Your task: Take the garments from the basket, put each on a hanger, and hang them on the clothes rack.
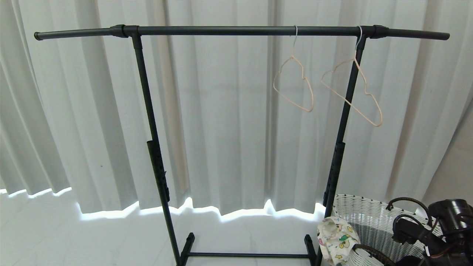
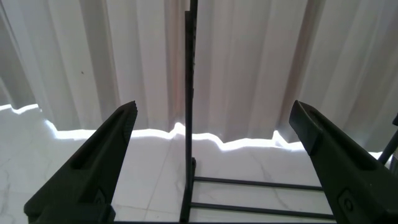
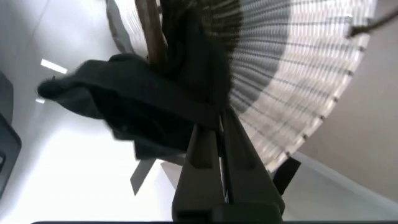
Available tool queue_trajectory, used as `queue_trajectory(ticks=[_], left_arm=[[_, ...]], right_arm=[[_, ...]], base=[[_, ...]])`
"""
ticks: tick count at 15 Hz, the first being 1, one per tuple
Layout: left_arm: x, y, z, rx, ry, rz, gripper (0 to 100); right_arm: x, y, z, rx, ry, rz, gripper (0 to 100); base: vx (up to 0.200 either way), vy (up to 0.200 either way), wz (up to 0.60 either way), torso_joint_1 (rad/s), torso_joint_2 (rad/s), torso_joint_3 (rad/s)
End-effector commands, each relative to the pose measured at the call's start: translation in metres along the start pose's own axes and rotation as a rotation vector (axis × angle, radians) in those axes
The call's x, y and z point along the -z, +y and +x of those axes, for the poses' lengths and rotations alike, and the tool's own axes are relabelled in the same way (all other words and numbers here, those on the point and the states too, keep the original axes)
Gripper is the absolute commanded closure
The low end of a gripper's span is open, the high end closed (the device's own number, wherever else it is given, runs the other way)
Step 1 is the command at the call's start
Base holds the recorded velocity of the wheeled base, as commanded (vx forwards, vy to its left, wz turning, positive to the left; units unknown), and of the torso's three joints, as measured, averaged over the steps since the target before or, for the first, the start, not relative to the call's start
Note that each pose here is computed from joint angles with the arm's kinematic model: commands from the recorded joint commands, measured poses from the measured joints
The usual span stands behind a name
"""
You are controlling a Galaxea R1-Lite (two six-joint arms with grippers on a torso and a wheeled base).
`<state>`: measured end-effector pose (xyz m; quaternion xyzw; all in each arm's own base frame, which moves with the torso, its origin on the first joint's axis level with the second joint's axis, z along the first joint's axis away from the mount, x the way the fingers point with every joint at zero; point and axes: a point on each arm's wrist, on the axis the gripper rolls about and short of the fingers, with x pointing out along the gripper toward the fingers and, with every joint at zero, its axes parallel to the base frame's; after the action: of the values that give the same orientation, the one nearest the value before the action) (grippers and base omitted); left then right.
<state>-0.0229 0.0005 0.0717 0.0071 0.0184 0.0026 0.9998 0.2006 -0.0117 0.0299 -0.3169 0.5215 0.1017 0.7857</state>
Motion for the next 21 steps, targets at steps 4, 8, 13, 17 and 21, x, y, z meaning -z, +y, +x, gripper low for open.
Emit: queue_trajectory(ticks=[4, 8, 13, 17, 21], left_arm=[[0.000, 0.000, 0.000, -0.001, 0.000, 0.000, 0], [0.000, 0.000, 0.000, -0.001, 0.000, 0.002, 0], [0.000, 0.000, 0.000, -0.001, 0.000, -0.011, 0], [0.000, 0.000, 0.000, -0.005, 0.000, -0.017, 0], [0.000, 0.000, 0.000, -0.005, 0.000, -0.017, 0]], right_arm=[[0.013, -0.007, -0.097, 0.140, -0.171, 0.035, 100], [0.012, -0.022, -0.178, 0.171, -0.237, 0.073, 100], [0.005, -0.025, -0.224, 0.193, -0.369, 0.074, 100], [0.001, -0.021, -0.226, 0.175, -0.400, 0.035, 100], [-0.007, -0.018, -0.222, 0.135, -0.402, 0.017, 100]], base=[[0.000, 0.000, 0.00, 0.000, 0.00, 0.000], [0.000, 0.000, 0.00, 0.000, 0.00, 0.000], [-0.040, 0.000, 0.00, 0.000, 0.00, 0.000], [-0.200, 0.000, 0.00, 0.001, 0.00, 0.002], [-0.200, 0.000, 0.00, 0.001, 0.00, 0.005]])
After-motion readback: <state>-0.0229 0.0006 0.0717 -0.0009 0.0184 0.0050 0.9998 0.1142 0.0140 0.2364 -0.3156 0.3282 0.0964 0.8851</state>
